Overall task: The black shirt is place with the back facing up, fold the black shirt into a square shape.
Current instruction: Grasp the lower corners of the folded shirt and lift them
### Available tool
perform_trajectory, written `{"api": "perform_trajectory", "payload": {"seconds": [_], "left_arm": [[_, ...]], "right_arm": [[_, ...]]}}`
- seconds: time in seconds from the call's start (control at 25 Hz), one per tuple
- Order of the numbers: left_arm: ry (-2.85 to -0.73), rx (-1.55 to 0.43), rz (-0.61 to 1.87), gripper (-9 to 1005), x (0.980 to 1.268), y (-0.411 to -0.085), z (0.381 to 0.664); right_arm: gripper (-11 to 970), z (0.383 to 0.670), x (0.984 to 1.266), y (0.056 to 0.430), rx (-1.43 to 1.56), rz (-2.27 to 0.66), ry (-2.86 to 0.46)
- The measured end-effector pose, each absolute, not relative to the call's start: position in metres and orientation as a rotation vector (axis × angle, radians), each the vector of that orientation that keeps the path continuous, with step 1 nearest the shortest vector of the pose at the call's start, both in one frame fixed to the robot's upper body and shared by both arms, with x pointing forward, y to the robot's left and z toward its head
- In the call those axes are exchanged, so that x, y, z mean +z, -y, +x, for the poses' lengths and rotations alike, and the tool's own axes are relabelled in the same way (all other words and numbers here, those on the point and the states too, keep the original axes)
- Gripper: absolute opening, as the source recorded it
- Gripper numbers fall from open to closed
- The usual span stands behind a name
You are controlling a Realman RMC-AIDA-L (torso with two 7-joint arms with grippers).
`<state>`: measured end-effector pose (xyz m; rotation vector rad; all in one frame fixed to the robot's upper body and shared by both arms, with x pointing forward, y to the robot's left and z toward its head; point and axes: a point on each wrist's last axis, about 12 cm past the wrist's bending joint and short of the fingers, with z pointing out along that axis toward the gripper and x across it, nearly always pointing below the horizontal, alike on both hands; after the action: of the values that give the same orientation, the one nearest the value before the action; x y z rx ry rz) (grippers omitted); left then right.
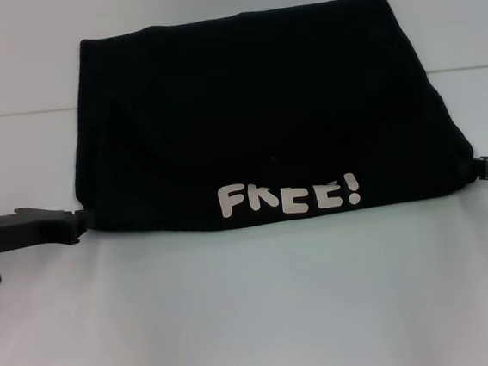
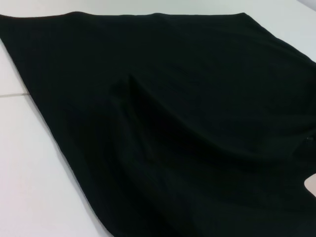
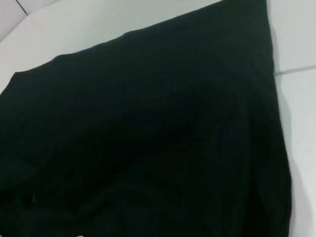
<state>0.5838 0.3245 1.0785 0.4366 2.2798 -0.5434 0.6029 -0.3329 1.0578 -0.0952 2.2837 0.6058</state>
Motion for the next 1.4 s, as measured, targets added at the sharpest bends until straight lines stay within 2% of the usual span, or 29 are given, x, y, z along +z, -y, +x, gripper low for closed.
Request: {"api": "perform_trajectory", "payload": {"seconds": [0.32, 0.48, 0.96, 1.4], "left_arm": [[-2.283, -0.562, 0.411, 1, 1.083, -0.329, 0.581], [-2.273, -0.613, 0.381, 0, 1.089, -0.337, 0.573], [-2.227, -0.859, 0.350, 1, 1.101, -0.364, 0.525], [-2.210, -1.100, 0.448, 0, 1.099, -0.370, 0.473]], "right_arm": [[29, 0.590, 1.055, 0.344, 0.638, -0.085, -2.277], [29, 0.574, 1.055, 0.353, 0.705, -0.082, -2.230], [30, 0.492, 1.049, 0.385, 0.902, -0.138, -2.132], [29, 0.417, 1.042, 0.397, 1.007, -0.259, -2.083]]}}
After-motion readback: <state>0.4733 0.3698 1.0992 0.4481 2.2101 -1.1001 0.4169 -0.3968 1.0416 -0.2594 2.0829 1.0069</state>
